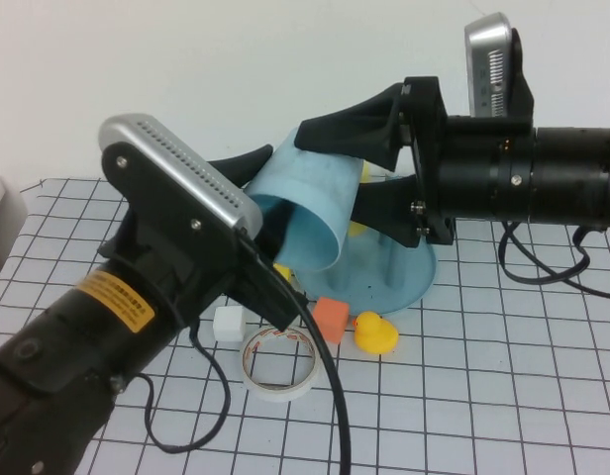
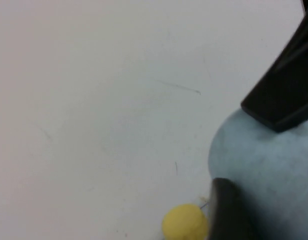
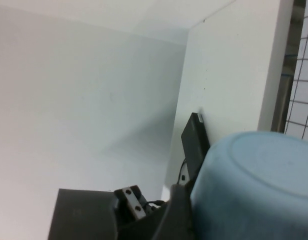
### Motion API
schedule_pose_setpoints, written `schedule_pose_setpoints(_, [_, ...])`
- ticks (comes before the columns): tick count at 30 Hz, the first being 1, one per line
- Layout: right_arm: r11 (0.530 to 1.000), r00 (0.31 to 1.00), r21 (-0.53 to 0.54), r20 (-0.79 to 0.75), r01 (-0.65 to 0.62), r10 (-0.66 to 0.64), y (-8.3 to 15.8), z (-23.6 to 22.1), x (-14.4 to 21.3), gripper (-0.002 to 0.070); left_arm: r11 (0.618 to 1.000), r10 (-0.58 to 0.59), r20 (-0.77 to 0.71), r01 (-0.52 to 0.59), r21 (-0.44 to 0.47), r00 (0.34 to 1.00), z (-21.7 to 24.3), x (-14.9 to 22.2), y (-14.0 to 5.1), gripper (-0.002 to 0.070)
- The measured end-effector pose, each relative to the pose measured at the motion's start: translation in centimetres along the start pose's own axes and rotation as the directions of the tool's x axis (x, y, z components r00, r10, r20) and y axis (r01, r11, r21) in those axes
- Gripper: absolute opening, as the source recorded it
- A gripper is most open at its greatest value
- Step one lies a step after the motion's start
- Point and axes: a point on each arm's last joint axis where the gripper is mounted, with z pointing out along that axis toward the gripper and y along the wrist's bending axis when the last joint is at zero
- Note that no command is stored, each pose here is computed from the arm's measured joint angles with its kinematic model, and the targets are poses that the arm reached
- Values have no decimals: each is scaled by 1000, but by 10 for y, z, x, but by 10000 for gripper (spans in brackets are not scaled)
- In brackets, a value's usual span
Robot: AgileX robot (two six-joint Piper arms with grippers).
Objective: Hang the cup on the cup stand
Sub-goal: Adjust the cup with two arms
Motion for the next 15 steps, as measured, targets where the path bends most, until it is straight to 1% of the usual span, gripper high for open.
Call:
schedule_pose_setpoints(3, [999, 999, 2, 5, 49, -49, 0, 0, 0, 589, 1000, -13, -26, 14, 12, 1000, -2, 0, 0, 405])
schedule_pose_setpoints(5, [995, 994, 8, 20, 103, -103, 1, 0, -3, 588, 999, -29, -36, 29, 16, 999, -7, -3, 1, 449])
schedule_pose_setpoints(9, [973, 971, 33, 67, 229, -231, 5, 0, -10, 587, 998, -57, -65, 59, 29, 996, -20, -11, 4, 471])
schedule_pose_setpoints(12, [939, 932, 64, 109, 339, -344, 12, -1, -18, 587, 997, -59, -90, 63, 46, 994, -31, -17, 5, 471])
schedule_pose_setpoints(14, [898, 888, 95, 136, 429, -439, 17, -2, -24, 587, 996, -60, -105, 67, 56, 993, -39, -21, 6, 470])
schedule_pose_setpoints(15, [870, 858, 112, 146, 480, -492, 19, -2, -26, 587, 996, -61, -111, 68, 62, 992, -44, -23, 7, 465])
